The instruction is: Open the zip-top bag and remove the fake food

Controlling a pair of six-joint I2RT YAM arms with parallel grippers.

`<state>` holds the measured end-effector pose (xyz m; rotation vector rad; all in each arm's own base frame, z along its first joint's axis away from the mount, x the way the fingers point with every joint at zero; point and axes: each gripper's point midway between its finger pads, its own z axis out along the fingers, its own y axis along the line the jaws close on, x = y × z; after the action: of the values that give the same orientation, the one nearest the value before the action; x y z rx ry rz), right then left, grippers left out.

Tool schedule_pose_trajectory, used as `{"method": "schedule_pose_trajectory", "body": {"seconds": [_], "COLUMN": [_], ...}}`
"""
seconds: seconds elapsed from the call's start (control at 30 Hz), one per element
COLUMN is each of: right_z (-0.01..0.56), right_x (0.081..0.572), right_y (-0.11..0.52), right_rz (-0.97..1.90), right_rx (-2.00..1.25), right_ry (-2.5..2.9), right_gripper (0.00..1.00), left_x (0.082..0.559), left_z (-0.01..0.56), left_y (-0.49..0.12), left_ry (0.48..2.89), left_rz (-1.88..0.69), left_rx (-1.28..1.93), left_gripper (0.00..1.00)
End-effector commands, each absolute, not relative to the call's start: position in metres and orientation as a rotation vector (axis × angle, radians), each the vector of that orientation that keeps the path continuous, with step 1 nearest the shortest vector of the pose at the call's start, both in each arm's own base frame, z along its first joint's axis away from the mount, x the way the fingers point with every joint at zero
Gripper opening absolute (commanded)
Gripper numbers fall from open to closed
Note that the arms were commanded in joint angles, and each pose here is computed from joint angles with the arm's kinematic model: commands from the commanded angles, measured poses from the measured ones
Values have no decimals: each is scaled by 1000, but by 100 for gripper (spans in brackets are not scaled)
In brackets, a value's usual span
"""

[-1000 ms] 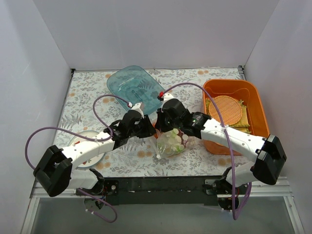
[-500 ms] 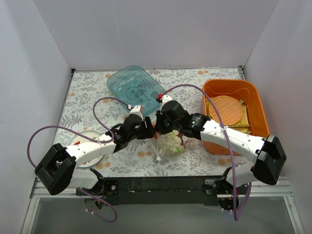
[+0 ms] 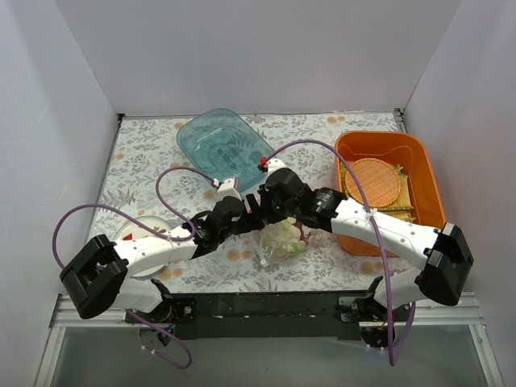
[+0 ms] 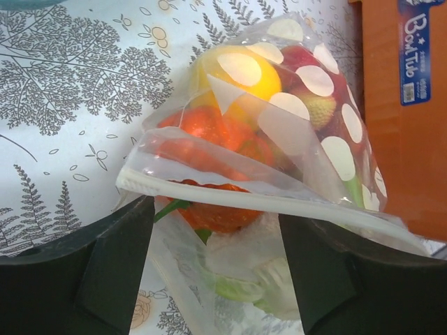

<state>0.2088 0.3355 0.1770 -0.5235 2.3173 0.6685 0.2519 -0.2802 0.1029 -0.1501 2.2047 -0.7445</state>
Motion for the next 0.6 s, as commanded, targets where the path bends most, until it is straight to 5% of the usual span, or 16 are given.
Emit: {"method": "schedule_pose_trajectory", "body": {"seconds": [0.0, 0.23, 0.57], "right_z": [198, 209, 209], "right_x": [202, 198, 202], "right_y": [351, 349, 346], "right_rz": [737, 742, 700], "right_rx": [-549, -550, -543], "right_ry": [2272, 2252, 2248], "right_gripper": [1, 1, 1], "left_x": [277, 286, 272], "left_z": [120, 111, 93], "left_y": [-284, -280, -253], "left_ry": [2090, 2047, 2091], "left_rz": [-695, -685, -589], "left_rx": [-279, -367, -374], "left_gripper": [73, 76, 45]}}
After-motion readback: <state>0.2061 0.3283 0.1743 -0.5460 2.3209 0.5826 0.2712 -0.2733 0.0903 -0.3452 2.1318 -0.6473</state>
